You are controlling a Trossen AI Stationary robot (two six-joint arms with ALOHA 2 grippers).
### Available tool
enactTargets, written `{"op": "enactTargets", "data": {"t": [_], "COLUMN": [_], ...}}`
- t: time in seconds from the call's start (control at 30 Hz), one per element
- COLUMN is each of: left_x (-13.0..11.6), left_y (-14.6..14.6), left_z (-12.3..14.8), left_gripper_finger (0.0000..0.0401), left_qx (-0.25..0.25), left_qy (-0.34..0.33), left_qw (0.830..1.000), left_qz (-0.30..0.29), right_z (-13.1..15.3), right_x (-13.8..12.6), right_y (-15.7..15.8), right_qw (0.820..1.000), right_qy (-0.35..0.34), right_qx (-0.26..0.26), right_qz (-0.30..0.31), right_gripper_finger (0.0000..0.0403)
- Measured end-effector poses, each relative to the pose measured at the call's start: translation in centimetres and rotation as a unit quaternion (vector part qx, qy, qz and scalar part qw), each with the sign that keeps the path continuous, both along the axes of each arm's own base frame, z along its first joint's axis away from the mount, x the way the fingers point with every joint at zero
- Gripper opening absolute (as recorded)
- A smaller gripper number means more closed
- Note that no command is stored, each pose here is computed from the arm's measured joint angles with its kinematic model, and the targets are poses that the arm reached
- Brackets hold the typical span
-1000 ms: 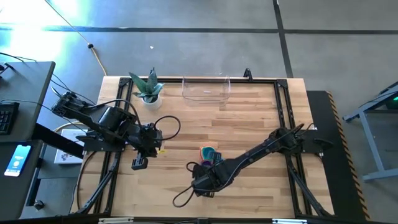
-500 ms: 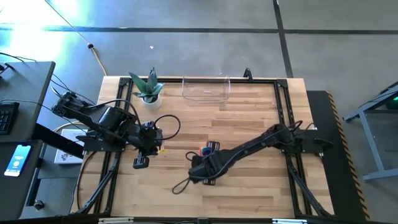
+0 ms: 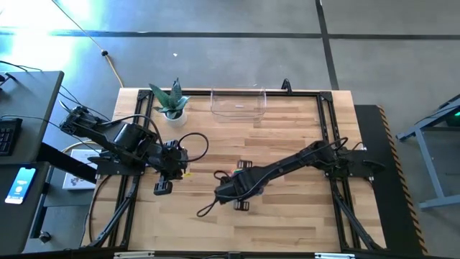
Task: Nest measuring cups in basket
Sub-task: Stack the dark blue measuring cup on top of the light blue measuring cup
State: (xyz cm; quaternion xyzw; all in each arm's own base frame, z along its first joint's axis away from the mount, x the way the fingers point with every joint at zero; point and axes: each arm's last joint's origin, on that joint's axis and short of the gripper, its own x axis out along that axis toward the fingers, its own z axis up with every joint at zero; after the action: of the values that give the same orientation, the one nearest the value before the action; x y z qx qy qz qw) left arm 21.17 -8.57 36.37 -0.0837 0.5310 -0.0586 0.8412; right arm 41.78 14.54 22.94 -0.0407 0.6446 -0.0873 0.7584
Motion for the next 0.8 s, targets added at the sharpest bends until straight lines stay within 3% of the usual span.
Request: {"op": "enactTargets", "data": {"t": [0.8], "left_x": [0.0], "left_y": [0.0], "left_z": [0.0], "left_gripper_finger": [0.0048], "left_qx": [-0.001], "left_qy": [0.000], "left_qw": [1.000], "left_qz": [0.002], "right_z": [-0.2], "right_x": [0.5], "right_y": [-1.4], "right_qw": [1.000], "right_qy": [0.015], "right_qx": [0.015], "right_qz": [0.008], "right_gripper_finger": [0.0028]}}
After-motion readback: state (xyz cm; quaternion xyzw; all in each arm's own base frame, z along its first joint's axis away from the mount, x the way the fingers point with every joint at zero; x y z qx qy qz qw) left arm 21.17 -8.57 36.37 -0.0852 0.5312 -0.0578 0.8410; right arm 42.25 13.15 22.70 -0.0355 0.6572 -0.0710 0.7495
